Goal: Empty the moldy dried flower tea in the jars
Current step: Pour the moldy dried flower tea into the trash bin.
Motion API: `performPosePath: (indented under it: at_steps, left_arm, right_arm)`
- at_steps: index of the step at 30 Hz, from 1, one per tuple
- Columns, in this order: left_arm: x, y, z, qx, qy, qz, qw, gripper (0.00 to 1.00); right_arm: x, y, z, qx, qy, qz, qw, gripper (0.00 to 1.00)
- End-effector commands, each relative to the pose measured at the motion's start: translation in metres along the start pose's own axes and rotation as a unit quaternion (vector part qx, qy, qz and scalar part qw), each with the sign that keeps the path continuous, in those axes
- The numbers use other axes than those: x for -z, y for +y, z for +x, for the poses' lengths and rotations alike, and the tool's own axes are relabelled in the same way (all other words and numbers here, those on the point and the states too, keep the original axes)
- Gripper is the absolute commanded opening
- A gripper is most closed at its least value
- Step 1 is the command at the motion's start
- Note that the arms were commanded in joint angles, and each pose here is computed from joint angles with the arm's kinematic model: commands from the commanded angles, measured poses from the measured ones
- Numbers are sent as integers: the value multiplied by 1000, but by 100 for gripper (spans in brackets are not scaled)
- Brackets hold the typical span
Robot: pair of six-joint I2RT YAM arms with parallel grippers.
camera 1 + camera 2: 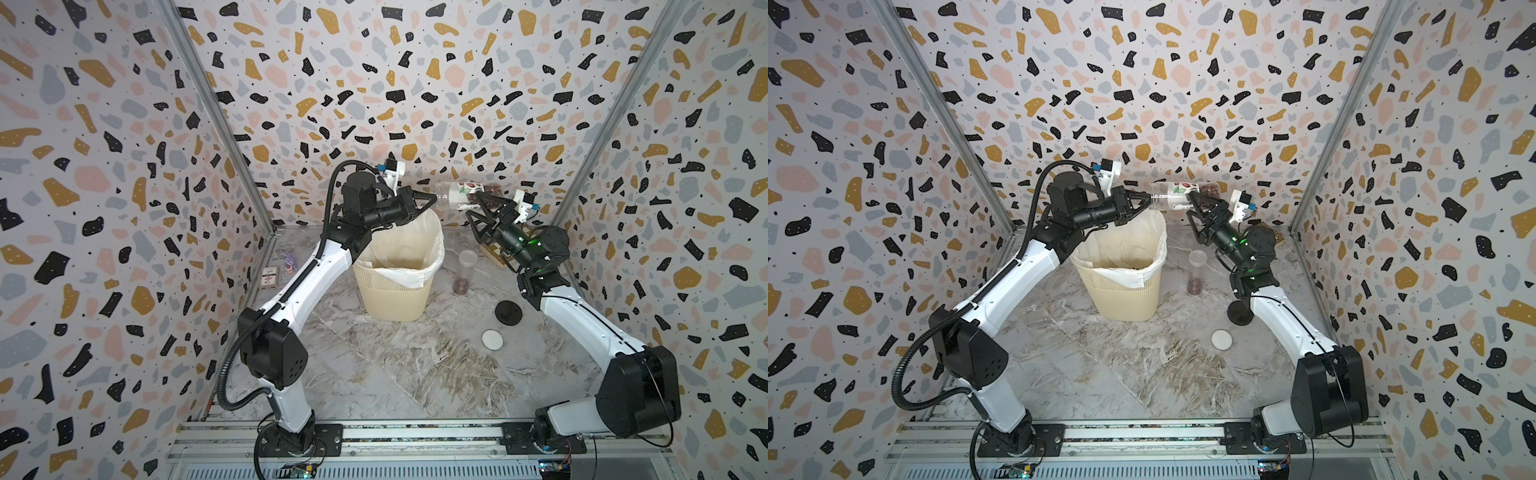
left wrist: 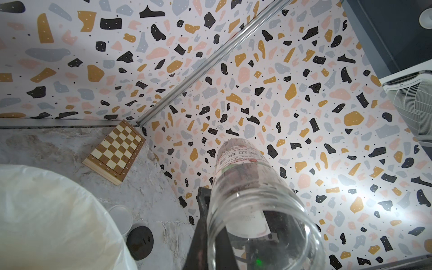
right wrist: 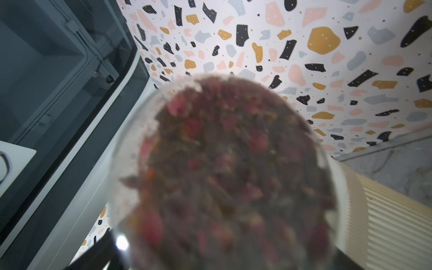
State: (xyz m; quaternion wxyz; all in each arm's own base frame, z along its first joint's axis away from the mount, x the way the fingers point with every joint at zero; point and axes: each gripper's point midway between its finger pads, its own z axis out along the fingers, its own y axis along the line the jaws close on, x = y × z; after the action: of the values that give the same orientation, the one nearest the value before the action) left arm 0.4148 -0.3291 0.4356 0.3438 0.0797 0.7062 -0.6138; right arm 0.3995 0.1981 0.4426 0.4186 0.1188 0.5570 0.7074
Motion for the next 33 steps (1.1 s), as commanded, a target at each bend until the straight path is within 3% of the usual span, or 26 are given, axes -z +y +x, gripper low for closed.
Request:
performPosePath:
  at_steps: [1, 9, 17, 26, 30, 33]
  left_arm:
    - [10, -31, -7, -23, -22, 41, 999, 0]
    - [19, -27, -1, -20, -33, 33, 999, 0]
    - [28, -28, 3, -27, -50, 36, 998, 0]
    - [28, -20, 10, -28, -40, 28, 998, 0]
    - [31, -19, 11, -29, -35, 30, 999, 9]
    - [37, -17, 9, -28, -38, 27, 999, 33]
  right_arm:
    - [-4, 54, -12, 30, -22, -76, 996, 100]
    - [-21, 54, -7, 23, -22, -90, 995, 97]
    - [-34, 48, 1, 12, -17, -86, 996, 75]
    - [-37, 40, 4, -1, -18, -84, 996, 61]
    - [-37, 38, 3, 1, -22, -83, 996, 58]
    - [-36, 34, 1, 4, -26, -77, 997, 57]
